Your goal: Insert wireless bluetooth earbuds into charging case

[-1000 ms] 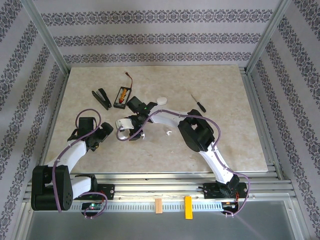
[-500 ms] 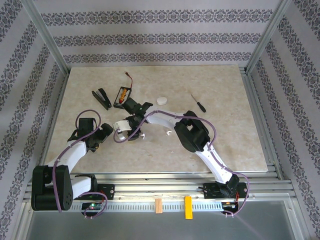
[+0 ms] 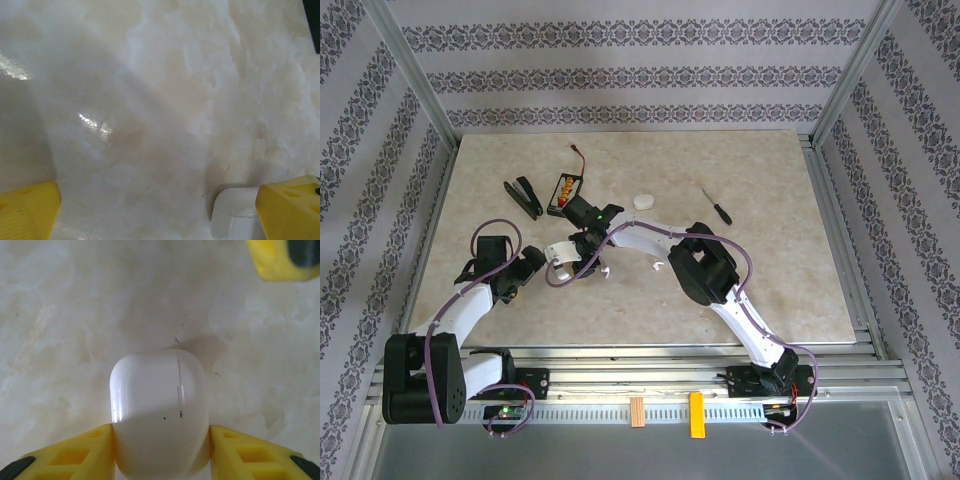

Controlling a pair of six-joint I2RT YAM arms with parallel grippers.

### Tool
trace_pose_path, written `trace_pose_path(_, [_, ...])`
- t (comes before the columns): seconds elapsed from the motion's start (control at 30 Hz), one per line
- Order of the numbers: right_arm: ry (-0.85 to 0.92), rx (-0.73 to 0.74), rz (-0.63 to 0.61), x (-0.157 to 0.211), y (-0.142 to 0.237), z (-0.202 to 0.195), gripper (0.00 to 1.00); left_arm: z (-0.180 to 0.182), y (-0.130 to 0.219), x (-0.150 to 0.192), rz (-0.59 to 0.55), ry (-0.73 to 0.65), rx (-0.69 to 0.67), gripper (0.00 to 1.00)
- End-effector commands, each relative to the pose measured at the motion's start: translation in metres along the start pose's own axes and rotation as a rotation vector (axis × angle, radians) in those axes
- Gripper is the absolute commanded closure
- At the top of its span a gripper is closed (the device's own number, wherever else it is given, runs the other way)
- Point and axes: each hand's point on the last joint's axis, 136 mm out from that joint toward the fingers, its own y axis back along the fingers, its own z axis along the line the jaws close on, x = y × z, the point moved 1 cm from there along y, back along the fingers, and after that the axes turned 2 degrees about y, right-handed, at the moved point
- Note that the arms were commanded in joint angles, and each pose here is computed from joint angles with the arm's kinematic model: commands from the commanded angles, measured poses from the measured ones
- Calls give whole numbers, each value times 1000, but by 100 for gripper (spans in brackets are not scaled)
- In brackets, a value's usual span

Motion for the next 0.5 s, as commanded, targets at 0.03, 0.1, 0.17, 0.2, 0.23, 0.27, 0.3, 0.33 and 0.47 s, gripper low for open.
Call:
trace_pose_path(0.03, [-44, 39, -9, 4, 20, -5, 55, 1, 7, -6, -38, -25, 0, 1])
trace_pose_path(0.1, [-71, 69, -22, 7, 30, -9, 56, -4, 8, -6, -36, -32, 29, 1])
trace_pose_path(0.17, [-94, 99, -20, 13, 39, -11, 56, -14, 8, -6, -28, -45, 79, 1])
trace_pose_path(0.2, [-103, 114, -17, 16, 45, -13, 56, -22, 9, -6, -24, -57, 124, 1])
trace_pose_path(0.23, [-114, 127, -14, 20, 49, -14, 56, -30, 9, -5, -19, -69, 168, 1])
trace_pose_path(0.27, [-124, 143, -9, 24, 54, -14, 56, -41, 11, -4, -13, -85, 233, 1])
trace_pose_path(0.3, [-138, 157, -5, 29, 60, -15, 56, -51, 13, -3, -8, -96, 293, 1])
trace_pose_path(0.33, [-150, 168, -9, 32, 65, -15, 56, -58, 15, -1, -2, -107, 338, 1])
trace_pose_path(0.47, [-190, 227, -35, 43, 91, -15, 56, -86, 24, 8, 15, -171, 480, 1])
